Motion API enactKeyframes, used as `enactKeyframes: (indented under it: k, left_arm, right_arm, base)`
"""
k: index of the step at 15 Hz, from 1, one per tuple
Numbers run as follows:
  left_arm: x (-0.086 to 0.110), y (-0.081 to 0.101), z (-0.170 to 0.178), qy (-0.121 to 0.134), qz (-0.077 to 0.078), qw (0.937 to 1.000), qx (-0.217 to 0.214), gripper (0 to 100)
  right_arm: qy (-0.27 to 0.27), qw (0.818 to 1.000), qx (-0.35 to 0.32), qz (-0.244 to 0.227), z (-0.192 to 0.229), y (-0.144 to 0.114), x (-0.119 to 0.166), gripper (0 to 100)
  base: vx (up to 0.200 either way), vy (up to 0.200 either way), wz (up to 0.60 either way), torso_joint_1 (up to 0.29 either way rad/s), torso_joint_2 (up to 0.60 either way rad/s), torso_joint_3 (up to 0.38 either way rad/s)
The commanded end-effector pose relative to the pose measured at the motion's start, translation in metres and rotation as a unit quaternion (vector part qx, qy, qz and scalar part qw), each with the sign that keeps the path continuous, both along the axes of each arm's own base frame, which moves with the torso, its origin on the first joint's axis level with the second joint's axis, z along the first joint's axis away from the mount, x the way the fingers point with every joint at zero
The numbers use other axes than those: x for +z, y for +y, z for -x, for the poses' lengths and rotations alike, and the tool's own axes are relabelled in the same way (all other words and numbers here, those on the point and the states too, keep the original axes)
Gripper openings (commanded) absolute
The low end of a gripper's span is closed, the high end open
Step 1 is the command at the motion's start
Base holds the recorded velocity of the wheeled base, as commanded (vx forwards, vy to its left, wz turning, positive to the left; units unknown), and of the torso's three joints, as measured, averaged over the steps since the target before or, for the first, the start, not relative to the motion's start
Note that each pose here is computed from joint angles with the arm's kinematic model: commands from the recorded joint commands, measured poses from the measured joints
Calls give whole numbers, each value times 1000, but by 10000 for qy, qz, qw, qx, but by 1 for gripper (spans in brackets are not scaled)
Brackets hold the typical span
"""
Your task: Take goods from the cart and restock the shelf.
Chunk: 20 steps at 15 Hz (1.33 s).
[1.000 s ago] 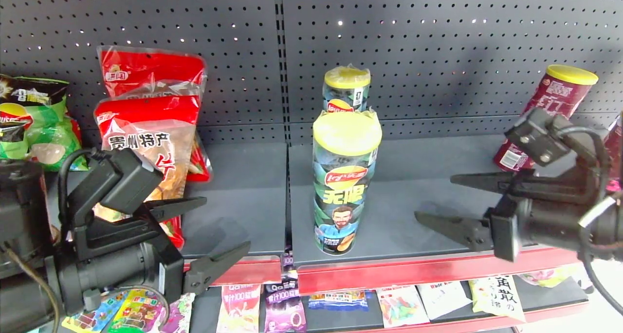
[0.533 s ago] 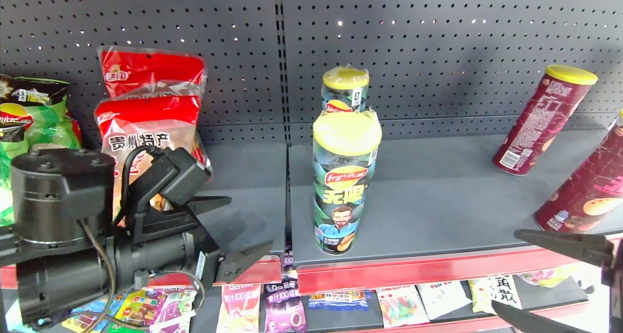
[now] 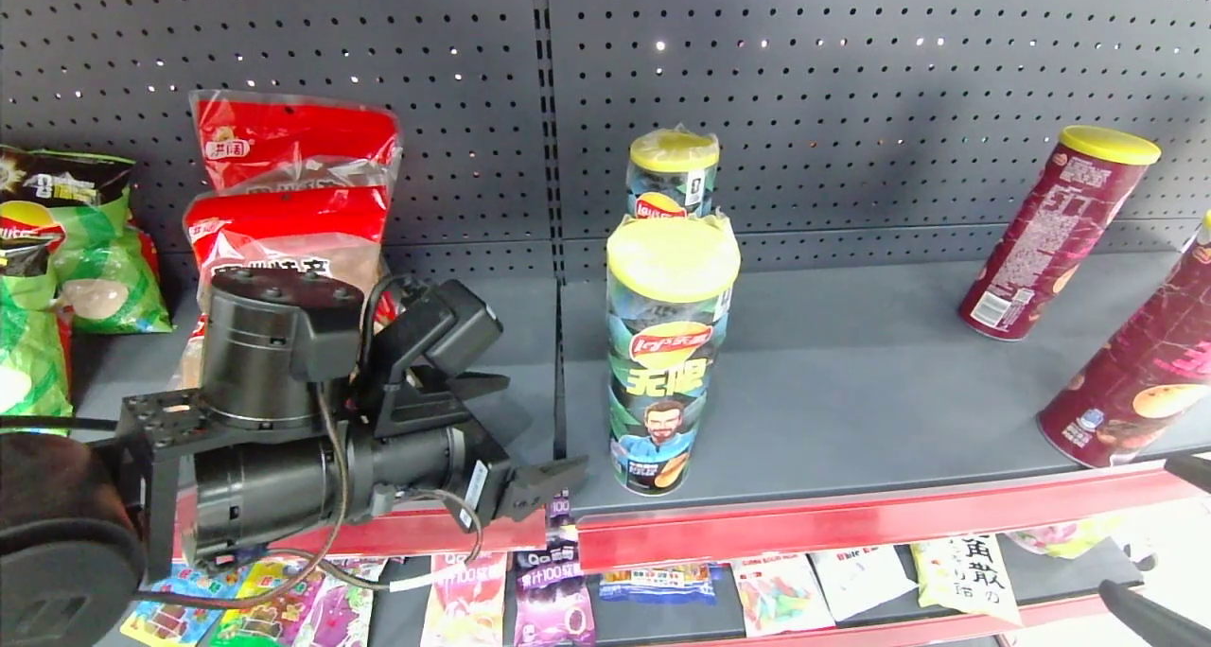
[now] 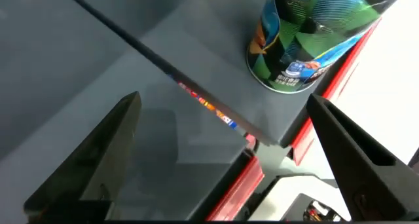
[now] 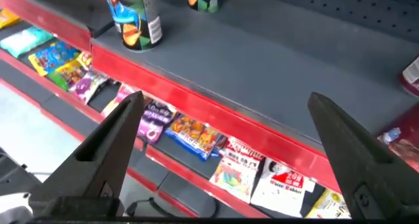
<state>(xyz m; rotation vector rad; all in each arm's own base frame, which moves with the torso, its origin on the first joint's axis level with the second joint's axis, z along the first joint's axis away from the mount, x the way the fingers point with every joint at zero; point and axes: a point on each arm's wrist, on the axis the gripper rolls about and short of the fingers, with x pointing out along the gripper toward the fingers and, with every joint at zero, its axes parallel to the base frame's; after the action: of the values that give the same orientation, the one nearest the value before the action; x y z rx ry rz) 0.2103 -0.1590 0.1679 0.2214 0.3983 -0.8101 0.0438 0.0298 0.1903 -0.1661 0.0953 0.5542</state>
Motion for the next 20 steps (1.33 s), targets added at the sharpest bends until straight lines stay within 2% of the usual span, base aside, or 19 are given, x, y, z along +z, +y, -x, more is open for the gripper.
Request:
enactKeyframes:
  k: [1,5,12,16,20]
  left_arm:
    - [-6,-10,-6,81,-65,9999,-76,100]
    - [-5,-21,-16,50,-42,9999,-122,100]
    - [-11,-17,-14,147,-128,9998,-96,100]
    - [-14,-19,-19,132,-198,9997,65,100]
    - [-15,-19,-21,148,-206,9996,83,100]
  right_arm:
    - [-96,9999,-69,-67,3,-3,1,100]
    - [-105,9998,-139,-82,3,-4,2,100]
    - [-93,9998,-162,-74,3,-4,1,100]
    - [-89,9997,-224,-80,3,-5,1,100]
    - [-89,9997,-232,-80,3,-5,1,100]
  base:
    - [0,0,0,0,0,0]
    - [0,0,0,0,0,0]
    - [0,0,0,0,0,0]
    - [0,0,0,0,0,0]
    - [0,0,0,0,0,0]
